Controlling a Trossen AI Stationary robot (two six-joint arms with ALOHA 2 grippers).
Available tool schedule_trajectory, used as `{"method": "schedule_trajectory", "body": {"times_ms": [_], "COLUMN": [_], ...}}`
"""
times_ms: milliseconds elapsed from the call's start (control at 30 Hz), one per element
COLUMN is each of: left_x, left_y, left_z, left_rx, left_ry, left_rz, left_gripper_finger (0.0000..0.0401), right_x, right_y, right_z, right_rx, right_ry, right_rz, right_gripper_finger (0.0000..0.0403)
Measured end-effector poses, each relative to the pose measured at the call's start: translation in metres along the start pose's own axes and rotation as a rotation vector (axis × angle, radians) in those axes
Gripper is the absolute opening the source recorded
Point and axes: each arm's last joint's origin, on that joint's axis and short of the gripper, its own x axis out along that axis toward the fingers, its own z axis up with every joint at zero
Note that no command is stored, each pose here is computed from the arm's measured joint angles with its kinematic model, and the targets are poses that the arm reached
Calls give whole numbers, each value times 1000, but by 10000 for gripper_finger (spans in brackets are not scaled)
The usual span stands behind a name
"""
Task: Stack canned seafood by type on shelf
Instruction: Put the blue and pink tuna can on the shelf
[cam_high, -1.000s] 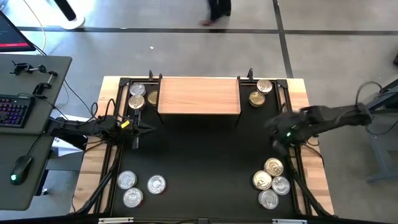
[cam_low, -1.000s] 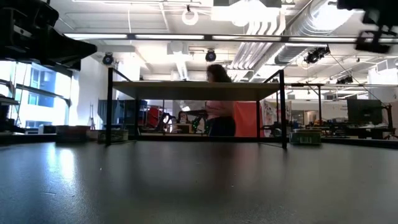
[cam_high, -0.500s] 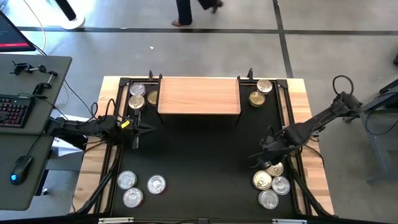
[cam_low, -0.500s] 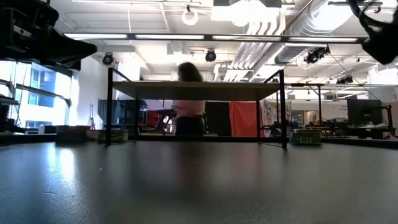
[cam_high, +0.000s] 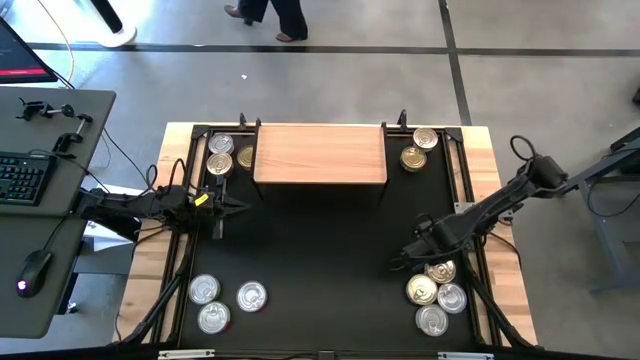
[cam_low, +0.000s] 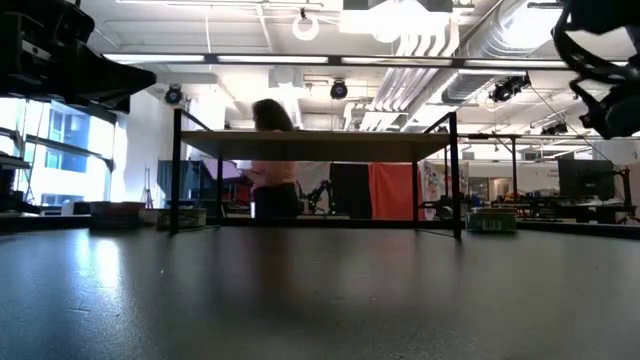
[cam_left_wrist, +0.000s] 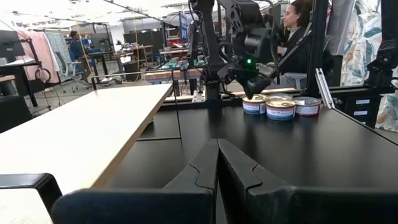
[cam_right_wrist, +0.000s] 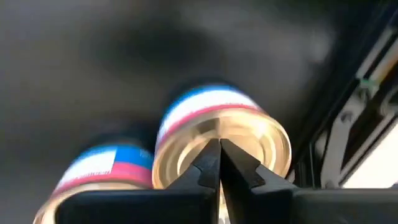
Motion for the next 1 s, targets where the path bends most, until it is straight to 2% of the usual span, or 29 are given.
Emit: {"method": "schedule_trajectory", "body": {"times_ms": [167, 267, 400, 500, 600, 733, 1000], "left_x": [0, 0, 0, 0, 0, 0, 0], "left_y": [0, 0, 0, 0, 0, 0, 0], "left_z": [0, 0, 0, 0, 0, 0, 0], "left_rx": [0, 0, 0, 0, 0, 0, 0], "left_ry": [0, 0, 0, 0, 0, 0, 0], "left_rz": [0, 0, 0, 0, 0, 0, 0], "left_gripper_finger": [0, 0, 0, 0, 0, 0, 0], "right_x": [6, -1, -11, -14, -10, -9, -25], "right_y": [9, 23, 31, 42, 54, 82, 138], "right_z": [1, 4, 18, 28, 34, 37, 48], "right_rx": [3, -12, -4, -11, -57, -117, -265], "right_ry": [-22, -97, -253, -283, -282, -279, -333], "right_rz": [5, 110, 163, 255, 282, 419, 486], "right_gripper_finger": [0, 0, 0, 0, 0, 0, 0]}}
